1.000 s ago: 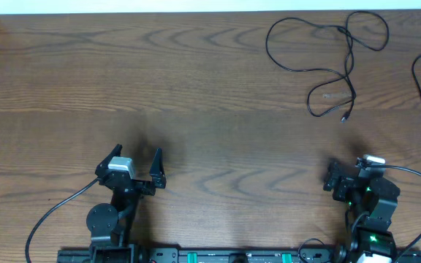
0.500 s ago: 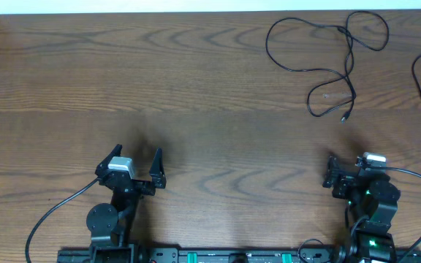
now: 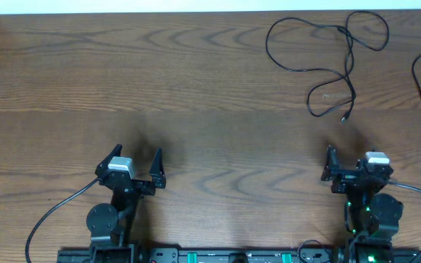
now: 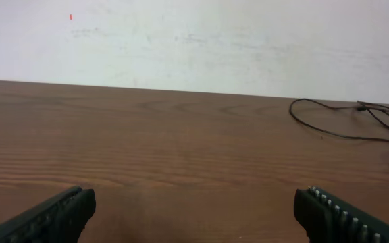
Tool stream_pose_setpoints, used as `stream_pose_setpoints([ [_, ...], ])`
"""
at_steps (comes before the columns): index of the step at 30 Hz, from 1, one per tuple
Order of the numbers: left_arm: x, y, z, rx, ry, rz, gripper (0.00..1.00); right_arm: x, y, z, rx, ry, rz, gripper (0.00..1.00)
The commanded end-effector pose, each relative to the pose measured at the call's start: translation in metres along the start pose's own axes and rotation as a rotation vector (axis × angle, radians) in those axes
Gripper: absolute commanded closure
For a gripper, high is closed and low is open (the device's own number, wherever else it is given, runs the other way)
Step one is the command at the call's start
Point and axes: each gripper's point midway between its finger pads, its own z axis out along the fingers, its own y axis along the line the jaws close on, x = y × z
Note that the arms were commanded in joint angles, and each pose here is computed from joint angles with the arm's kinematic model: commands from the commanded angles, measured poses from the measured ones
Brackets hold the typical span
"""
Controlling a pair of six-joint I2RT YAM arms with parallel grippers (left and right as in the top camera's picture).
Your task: Untangle cables
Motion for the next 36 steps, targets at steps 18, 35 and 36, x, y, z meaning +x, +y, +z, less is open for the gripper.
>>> stream_pose_setpoints([
  [18, 0.014, -0.003, 0.000, 0.021, 0.046, 0.000, 0.01, -0.026, 0.019, -0.010, -0.075, -0.124, -0.005, 0.01],
  [35, 0.014, -0.003, 0.000, 0.021, 0.046, 0.000, 0.01, -0.027, 0.019, -0.010, -0.075, -0.126, -0.005, 0.01],
  [36, 0.014, -0.003, 0.000, 0.021, 0.046, 0.000, 0.01, -0.027, 0.019, -0.010, -0.075, -0.126, -0.005, 0.01],
])
